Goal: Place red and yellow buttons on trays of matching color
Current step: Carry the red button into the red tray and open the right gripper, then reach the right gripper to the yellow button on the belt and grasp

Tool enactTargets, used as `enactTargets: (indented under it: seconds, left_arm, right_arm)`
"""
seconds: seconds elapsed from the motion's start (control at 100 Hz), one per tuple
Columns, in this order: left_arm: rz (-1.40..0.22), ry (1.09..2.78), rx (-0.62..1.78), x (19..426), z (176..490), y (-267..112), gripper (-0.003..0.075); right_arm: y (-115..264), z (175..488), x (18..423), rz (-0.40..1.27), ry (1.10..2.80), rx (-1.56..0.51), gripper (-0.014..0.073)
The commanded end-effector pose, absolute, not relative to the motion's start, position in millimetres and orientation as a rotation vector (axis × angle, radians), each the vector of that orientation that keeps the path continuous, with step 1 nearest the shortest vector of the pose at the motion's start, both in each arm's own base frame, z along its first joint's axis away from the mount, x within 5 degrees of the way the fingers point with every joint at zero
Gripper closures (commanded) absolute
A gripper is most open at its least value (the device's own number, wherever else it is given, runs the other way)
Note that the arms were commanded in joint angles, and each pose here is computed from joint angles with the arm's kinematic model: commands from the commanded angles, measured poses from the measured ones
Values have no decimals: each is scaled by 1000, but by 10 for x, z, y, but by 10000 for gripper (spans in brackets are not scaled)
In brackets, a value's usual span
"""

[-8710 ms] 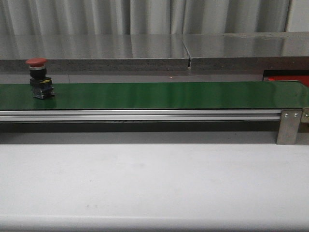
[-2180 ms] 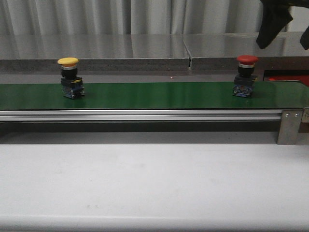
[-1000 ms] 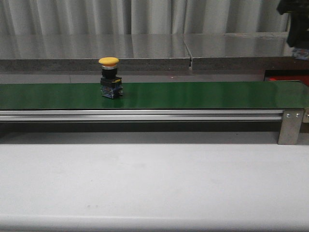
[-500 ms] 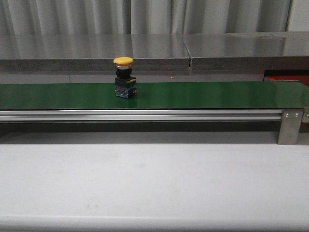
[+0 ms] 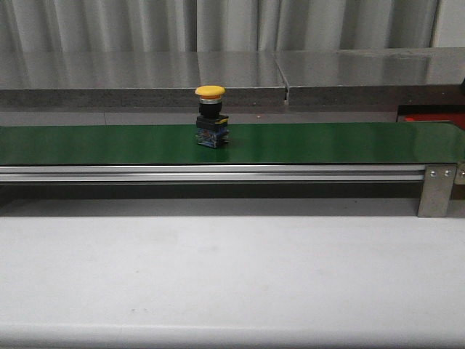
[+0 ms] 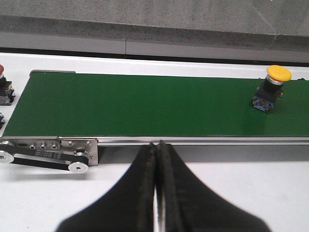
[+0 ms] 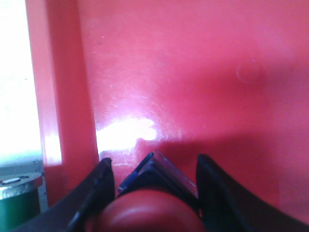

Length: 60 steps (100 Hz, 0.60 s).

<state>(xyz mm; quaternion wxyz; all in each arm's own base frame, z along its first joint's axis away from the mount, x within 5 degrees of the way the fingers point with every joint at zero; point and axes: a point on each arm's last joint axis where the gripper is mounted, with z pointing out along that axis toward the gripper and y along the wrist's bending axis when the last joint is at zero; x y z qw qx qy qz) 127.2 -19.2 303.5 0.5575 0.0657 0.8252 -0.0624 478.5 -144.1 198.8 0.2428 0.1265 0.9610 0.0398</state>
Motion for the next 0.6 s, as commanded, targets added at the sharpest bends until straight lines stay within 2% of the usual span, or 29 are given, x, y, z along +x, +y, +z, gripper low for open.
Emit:
enactTargets:
  seconds: [0.0, 0.15, 0.3, 0.39, 0.59]
  left_arm:
    - [-156, 1852, 126, 1298, 3183, -191, 739]
    - [-156, 1852, 126, 1298, 3183, -191, 739]
    - [-156, 1852, 126, 1298, 3183, -191, 739]
    - [-156, 1852, 126, 1298, 3183, -191, 739]
    - [-156, 1852, 126, 1298, 3183, -191, 739]
  right_arm:
    - [-1449, 2389, 4797, 85, 2499, 328, 308]
    - [-1448, 2353, 4797, 90, 2513, 329, 244]
    - [-1453, 2364, 4806, 86, 2502, 329, 43]
    - [-1446, 2376, 4807, 97, 2496, 334, -28]
    - [-1440, 2509, 4795, 101, 2479, 328, -42]
